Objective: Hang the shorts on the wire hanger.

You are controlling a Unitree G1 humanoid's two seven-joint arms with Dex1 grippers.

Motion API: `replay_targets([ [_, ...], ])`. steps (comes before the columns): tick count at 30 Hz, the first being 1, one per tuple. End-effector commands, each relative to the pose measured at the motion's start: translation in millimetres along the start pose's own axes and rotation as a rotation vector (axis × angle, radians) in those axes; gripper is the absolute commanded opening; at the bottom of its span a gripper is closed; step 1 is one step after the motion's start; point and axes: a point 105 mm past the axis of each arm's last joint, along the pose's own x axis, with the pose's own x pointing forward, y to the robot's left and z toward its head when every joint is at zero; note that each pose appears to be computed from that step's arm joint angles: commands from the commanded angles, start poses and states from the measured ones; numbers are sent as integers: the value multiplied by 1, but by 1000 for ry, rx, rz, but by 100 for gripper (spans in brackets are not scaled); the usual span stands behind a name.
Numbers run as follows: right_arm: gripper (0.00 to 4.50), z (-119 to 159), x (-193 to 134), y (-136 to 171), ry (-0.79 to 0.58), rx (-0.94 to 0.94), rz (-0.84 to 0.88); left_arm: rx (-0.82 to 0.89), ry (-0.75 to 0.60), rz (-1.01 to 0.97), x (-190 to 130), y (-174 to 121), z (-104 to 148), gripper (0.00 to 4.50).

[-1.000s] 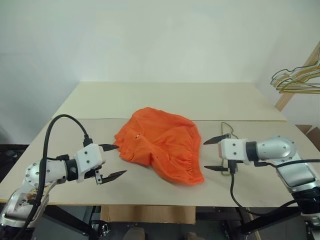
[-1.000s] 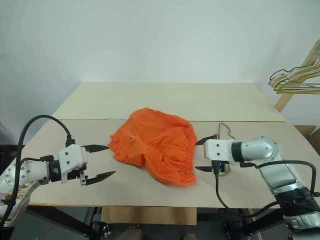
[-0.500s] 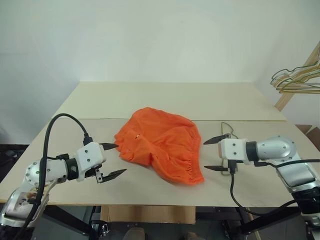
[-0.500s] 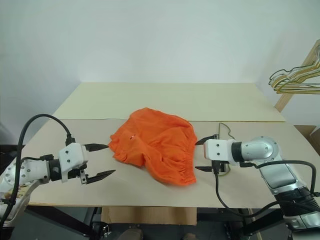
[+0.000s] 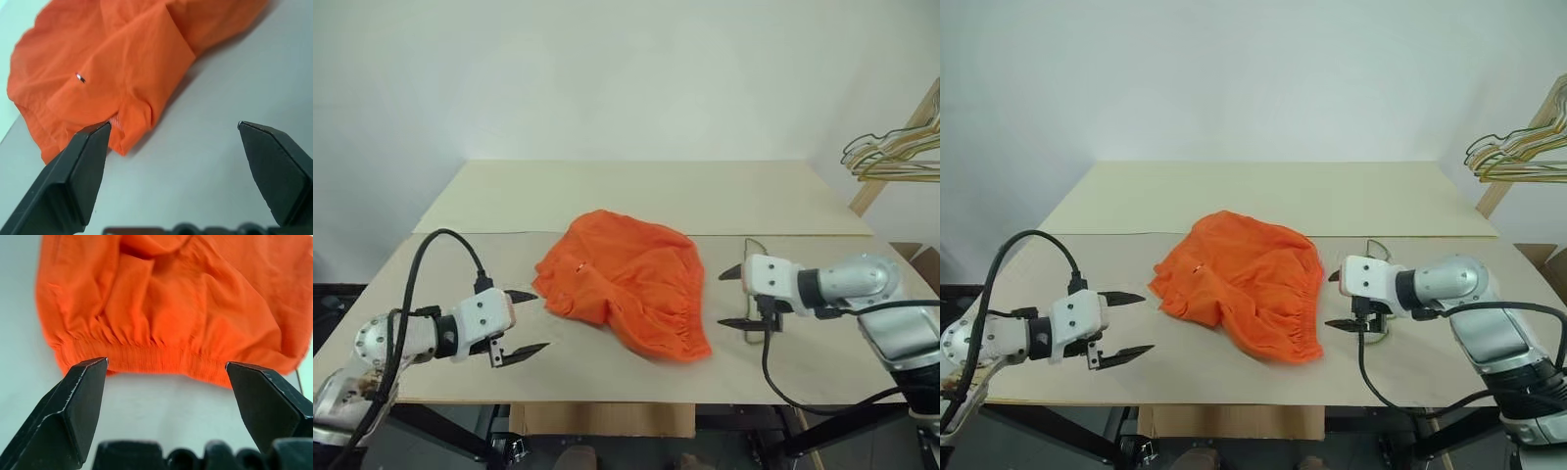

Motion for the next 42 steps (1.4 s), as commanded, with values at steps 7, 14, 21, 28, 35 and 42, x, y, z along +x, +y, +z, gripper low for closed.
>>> replay_targets([
  [7, 447, 4, 31, 48, 38, -295, 75, 25, 15, -16, -5, 6, -1, 450],
  [14, 447, 0, 52, 48, 72, -358, 24, -27, 84, -5, -16, 6, -23, 450],
  [21, 320, -1, 64, 43, 77, -355, -12, -37, 139, 13, -27, 6, -37, 450],
  [28, 79, 3, 69, 44, 55, -357, -6, -70, 66, 105, -27, 18, -36, 450],
  [35, 3, 3, 71, 47, 42, -351, 14, 62, 19, 38, 1, 22, -35, 450],
  [42, 3, 0, 74, 40, 61, -375, -35, 237, 62, 2, 35, 35, -44, 450],
])
